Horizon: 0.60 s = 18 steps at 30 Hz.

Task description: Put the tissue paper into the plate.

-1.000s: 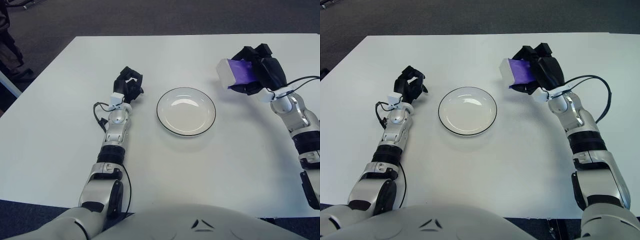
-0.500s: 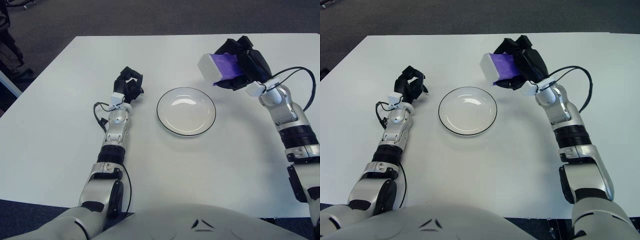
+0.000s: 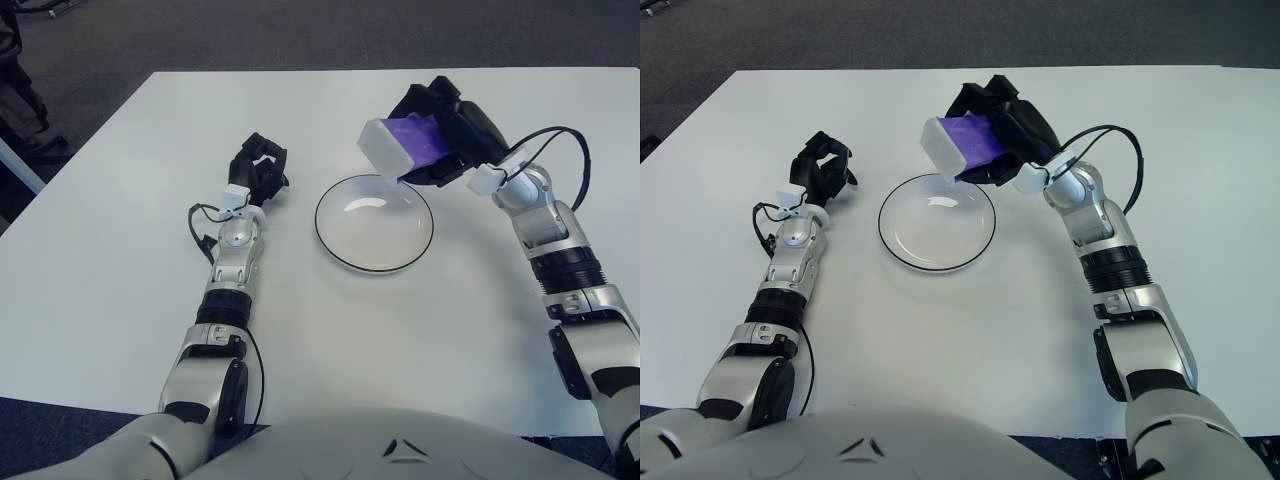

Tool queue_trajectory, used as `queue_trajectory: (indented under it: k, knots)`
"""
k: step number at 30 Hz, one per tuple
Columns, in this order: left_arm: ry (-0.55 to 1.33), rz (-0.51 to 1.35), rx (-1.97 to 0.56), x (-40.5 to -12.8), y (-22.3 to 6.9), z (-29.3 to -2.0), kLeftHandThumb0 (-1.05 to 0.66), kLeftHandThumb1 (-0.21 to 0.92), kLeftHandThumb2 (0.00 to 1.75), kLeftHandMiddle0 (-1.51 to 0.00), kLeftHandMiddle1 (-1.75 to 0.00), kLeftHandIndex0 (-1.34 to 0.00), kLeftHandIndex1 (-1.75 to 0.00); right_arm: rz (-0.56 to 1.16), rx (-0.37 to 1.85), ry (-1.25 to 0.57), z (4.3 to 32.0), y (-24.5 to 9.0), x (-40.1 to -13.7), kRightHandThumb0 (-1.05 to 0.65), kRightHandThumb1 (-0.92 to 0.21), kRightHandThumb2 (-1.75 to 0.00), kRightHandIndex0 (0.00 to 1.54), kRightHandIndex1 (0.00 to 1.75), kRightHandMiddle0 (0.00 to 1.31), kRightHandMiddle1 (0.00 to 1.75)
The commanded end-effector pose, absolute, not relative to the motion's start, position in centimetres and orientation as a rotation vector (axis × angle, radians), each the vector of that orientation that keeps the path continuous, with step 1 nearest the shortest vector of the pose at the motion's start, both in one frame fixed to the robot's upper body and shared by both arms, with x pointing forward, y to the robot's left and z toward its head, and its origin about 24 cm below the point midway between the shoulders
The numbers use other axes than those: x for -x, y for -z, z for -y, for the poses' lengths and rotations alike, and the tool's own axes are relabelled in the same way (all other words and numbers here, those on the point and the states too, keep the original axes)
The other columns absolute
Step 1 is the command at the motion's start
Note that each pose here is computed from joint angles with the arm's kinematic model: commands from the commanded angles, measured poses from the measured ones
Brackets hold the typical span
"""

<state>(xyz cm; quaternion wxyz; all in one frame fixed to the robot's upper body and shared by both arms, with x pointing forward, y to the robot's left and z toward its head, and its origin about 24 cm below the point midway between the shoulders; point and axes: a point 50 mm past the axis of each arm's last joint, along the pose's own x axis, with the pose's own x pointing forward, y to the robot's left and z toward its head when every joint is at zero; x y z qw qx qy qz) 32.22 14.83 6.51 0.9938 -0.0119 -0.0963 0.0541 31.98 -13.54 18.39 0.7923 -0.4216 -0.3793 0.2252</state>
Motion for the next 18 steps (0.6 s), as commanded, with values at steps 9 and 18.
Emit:
queue_trajectory:
  k: [9,18]
  knots:
    - [-0.143,0.006,0.037,-29.3,-1.2,-15.1,-0.34,0.92,0.34,-0.89,-1.75,-0.63,-1.75,0.846,0.93,-0.645,11.6,-18.4,-31.4,0.0,-0.3,-1.3,0.59,1.75,0.51,1.62]
    - [-0.143,0.005,0.036,-29.3,-1.2,-15.0,-0.34,0.92,0.34,-0.89,-1.75,-0.63,-1.75,0.829,0.927,-0.784,11.1,-17.6,-31.3,0.0,-0.31,-1.31,0.57,1.75,0.47,1.68]
